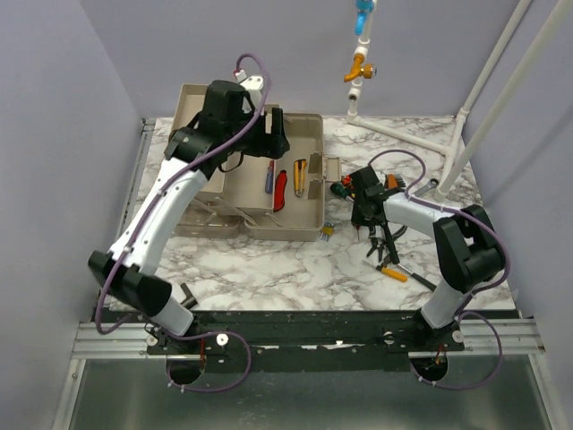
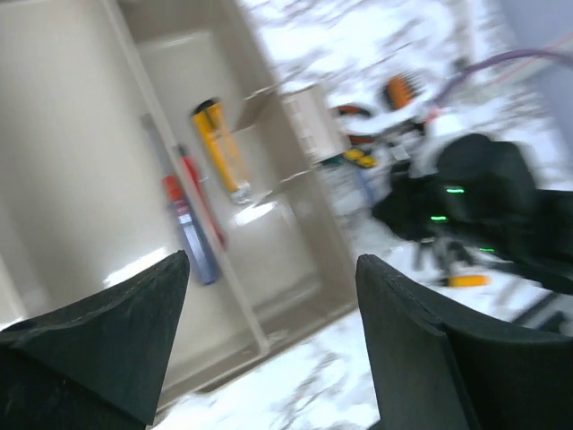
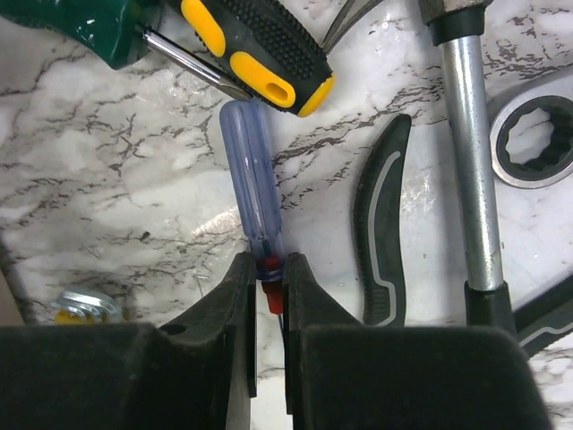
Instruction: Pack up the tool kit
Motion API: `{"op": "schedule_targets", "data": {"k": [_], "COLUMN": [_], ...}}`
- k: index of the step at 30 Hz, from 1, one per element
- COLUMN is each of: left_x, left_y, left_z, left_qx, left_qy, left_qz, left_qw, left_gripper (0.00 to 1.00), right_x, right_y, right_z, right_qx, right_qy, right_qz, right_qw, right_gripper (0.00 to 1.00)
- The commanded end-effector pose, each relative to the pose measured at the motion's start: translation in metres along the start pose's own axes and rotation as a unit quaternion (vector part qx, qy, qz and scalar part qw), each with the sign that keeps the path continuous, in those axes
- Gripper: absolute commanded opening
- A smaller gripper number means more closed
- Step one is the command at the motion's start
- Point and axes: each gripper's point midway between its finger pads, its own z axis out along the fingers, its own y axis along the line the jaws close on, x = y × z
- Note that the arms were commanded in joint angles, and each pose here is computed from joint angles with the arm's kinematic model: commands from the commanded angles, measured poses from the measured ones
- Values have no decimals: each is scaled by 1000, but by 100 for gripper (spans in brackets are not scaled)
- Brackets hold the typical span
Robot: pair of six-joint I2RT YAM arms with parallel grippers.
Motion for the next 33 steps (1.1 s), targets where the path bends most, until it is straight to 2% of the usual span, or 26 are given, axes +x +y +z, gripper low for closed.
{"op": "schedule_targets", "data": {"k": [1,5,8,11,14,17,23,31,33], "left_x": [3,17,26,36,43,48,52,62,63], "left_y": [-56,-85,-100,-112,-122,-135,-153,-165,-169], "left_z": [-21,-34,-36,-32,-24,-15,1,17,18], "left_qx": [157,244,284,305,310,326,344,348,355], "left_qy": [-30,-36,-51,-52,-48,-47,-32,-9,-6], "left_qz": [-36,-82,-106,-125,-139,-150,-166,-174,-175], "left_qw": [986,966,952,943,939,932,924,921,918], "left_gripper": [77,80,98,99,98,96,91,81,71], "right_x": [-11,-23,-26,-24,-23,-17,-14,-21,-22], "right_y": [-5,2,13,32,50,68,87,92,92], "right_z": [-5,-37,-69,-107,-148,-188,-248,-274,-275], "right_qx": [10,-40,-110,-206,-298,-390,-502,-529,-530], "right_qy": [-27,-69,-102,-130,-161,-180,-207,-222,-223], "right_qz": [4,7,3,-13,-24,-39,-56,-63,-63], "right_qw": [1000,997,989,970,941,902,838,817,816], "right_gripper": [2,1,1,1,1,1,1,1,1]}}
